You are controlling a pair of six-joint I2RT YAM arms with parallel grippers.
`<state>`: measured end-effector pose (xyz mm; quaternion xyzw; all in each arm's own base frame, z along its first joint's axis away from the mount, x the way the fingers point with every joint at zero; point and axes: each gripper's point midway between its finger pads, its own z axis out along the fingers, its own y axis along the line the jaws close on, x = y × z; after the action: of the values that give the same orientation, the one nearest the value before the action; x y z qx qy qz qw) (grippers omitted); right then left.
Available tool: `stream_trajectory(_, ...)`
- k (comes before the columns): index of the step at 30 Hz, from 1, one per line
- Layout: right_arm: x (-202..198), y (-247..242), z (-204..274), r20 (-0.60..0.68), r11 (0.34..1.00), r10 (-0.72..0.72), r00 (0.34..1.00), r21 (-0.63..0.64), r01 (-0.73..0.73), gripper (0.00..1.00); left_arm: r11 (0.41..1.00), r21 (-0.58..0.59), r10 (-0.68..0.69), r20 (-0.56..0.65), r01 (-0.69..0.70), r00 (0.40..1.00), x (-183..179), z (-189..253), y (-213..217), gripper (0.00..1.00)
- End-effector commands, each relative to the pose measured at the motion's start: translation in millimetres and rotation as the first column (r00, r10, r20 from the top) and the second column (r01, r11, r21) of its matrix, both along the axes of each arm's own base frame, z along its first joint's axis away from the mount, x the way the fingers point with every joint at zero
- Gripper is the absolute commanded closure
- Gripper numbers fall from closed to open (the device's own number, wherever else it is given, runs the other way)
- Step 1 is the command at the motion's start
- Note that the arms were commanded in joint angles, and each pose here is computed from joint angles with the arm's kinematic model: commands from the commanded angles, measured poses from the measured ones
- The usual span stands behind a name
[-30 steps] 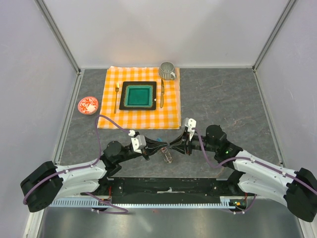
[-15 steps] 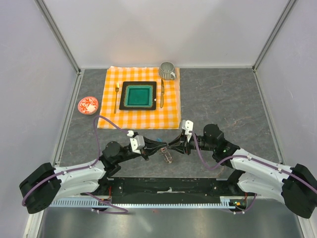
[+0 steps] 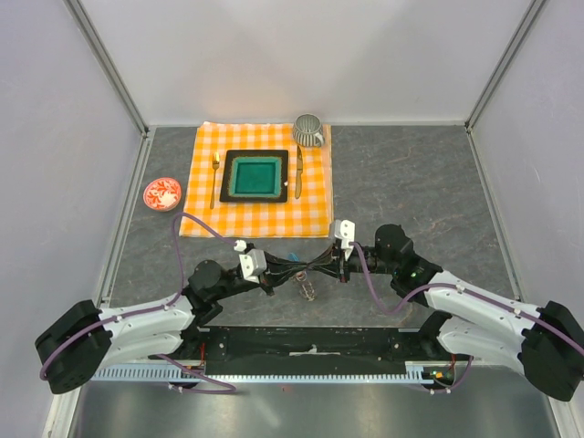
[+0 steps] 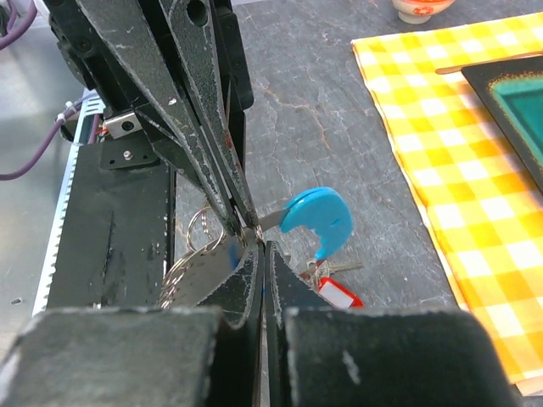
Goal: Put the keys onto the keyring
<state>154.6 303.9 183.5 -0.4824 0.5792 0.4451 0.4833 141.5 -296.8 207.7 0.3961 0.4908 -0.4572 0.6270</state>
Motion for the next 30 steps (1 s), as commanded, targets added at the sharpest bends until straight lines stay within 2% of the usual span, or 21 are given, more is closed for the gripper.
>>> stream_trajectory(1,4,3,19,0.055,1.000,0.017,0.998,-0.002,-0.017,1.00,0.999,-0.053,-0.008,0.039,0.010,0.999,-4,20,3,0.98)
stream_trajectory(4,7,-4,25,0.077,0.999,-0.005,0.997,-0.051,0.009,1.00,1.000,-0.027,0.002,0.039,-0.001,0.999,-5,21,7,0.97)
stream_trajectory(5,10,-4,36,0.096,0.999,-0.016,0.995,-0.047,0.021,1.00,0.999,0.035,0.006,0.001,-0.006,1.000,-4,6,7,0.88)
stream_trajectory(7,12,-9,47,0.126,0.997,-0.029,0.992,-0.074,0.038,1.00,0.997,0.071,0.020,0.013,-0.021,1.000,-2,6,9,0.75)
stream_trajectory(8,16,-11,51,0.145,0.995,-0.046,0.988,-0.085,0.058,1.00,0.993,0.117,0.030,-0.011,-0.029,0.999,-3,-4,13,0.64)
stream_trajectory(11,16,-15,53,0.155,0.985,-0.022,0.988,-0.165,0.048,1.00,0.988,0.141,0.055,0.004,-0.055,0.998,-2,1,20,0.53)
stream_trajectory(16,12,-13,46,0.173,0.966,0.016,0.985,-0.258,0.030,1.00,0.984,0.103,0.143,0.039,-0.146,0.989,13,21,26,0.51)
stream_trajectory(19,9,-11,34,0.162,0.951,0.033,0.986,-0.307,0.019,1.00,0.975,0.142,0.167,0.056,-0.174,0.984,24,24,21,0.51)
stream_trajectory(24,9,-11,20,0.167,0.930,0.034,0.985,-0.367,0.030,1.00,0.973,0.183,0.129,0.090,-0.144,0.987,26,31,12,0.52)
stream_trajectory(30,7,-9,16,0.171,0.925,0.046,0.984,-0.380,0.022,1.00,0.967,0.245,0.051,0.091,-0.072,0.994,19,9,5,0.51)
